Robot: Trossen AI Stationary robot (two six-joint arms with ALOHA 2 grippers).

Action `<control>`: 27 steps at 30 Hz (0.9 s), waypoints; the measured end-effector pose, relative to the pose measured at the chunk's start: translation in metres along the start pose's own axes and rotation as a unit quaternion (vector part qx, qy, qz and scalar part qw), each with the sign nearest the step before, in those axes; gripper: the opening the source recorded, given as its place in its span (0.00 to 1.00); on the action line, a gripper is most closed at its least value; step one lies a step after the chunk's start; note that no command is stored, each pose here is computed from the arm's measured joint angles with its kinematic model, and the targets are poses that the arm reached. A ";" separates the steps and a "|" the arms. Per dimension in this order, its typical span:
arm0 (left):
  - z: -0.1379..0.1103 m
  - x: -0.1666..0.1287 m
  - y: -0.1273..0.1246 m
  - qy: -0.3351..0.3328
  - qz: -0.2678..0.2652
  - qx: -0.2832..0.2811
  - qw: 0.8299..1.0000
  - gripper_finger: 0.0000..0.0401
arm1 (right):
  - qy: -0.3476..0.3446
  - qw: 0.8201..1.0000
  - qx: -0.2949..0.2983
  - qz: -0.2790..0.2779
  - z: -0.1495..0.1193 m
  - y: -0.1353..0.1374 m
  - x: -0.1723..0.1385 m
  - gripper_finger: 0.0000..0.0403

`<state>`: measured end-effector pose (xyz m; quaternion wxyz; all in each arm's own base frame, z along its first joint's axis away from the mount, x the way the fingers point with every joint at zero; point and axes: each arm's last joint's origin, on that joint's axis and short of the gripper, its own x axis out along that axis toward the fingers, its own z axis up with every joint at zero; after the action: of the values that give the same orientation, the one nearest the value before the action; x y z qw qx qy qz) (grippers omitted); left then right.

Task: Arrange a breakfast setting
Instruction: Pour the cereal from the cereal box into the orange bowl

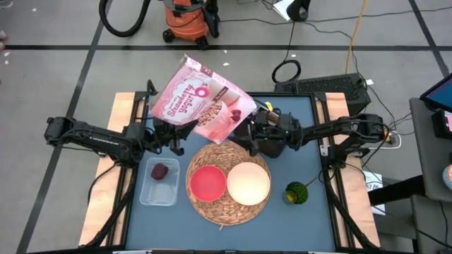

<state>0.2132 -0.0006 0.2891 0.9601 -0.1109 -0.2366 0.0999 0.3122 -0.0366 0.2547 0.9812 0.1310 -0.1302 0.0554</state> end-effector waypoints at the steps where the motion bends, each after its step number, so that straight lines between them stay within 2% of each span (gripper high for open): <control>1: 0.000 0.000 0.000 -0.001 -0.001 0.000 1.000 0.01 | -0.003 1.000 -0.007 0.007 0.002 0.001 0.001 0.78; 13: 0.000 0.000 -0.001 0.001 -0.009 0.007 1.000 0.01 | -0.018 1.000 -0.018 0.013 0.012 0.005 0.010 0.78; 20: 0.000 0.000 -0.001 0.000 -0.010 0.008 1.000 0.01 | -0.016 0.999 -0.034 0.026 -0.004 0.007 0.032 0.78; 27: 0.000 0.000 -0.001 0.000 -0.011 0.008 1.000 0.01 | -0.049 0.997 -0.053 0.038 -0.010 0.005 0.042 0.78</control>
<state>0.2130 -0.0013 0.2897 0.9619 -0.1006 -0.2373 0.0911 0.3543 -0.0257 0.2585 0.9765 0.0761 -0.1855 0.0796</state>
